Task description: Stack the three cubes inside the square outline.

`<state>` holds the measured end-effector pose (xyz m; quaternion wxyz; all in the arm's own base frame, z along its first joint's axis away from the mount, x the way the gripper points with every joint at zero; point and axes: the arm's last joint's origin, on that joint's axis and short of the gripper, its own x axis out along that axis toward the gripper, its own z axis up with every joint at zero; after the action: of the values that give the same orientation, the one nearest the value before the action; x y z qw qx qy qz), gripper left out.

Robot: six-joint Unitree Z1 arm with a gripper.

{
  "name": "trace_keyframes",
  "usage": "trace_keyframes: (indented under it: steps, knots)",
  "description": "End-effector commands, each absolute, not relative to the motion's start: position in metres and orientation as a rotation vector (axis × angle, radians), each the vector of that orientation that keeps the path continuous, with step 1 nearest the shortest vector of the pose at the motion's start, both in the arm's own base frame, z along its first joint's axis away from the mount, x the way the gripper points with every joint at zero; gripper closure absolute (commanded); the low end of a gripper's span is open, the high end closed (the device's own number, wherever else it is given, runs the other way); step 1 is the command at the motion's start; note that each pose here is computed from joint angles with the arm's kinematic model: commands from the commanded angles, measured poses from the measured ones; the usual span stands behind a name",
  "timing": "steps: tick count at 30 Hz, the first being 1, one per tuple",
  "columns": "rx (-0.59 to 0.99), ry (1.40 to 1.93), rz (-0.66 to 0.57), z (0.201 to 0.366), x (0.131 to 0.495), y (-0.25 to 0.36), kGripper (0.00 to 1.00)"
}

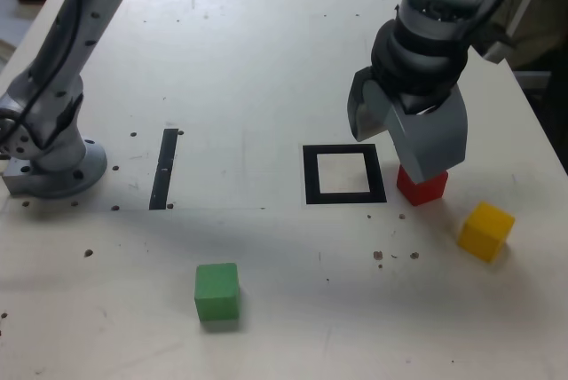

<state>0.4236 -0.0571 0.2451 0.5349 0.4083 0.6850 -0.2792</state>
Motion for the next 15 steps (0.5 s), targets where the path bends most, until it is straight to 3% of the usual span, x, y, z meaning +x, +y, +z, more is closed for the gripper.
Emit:
trace_keyframes:
  steps: [1, 15]
  knots:
    - [0.975, 1.638, -0.666, 0.239, 0.428, -0.057, 0.02]
    - [0.949, 1.669, -0.639, 0.217, 0.444, -0.062, 0.11]
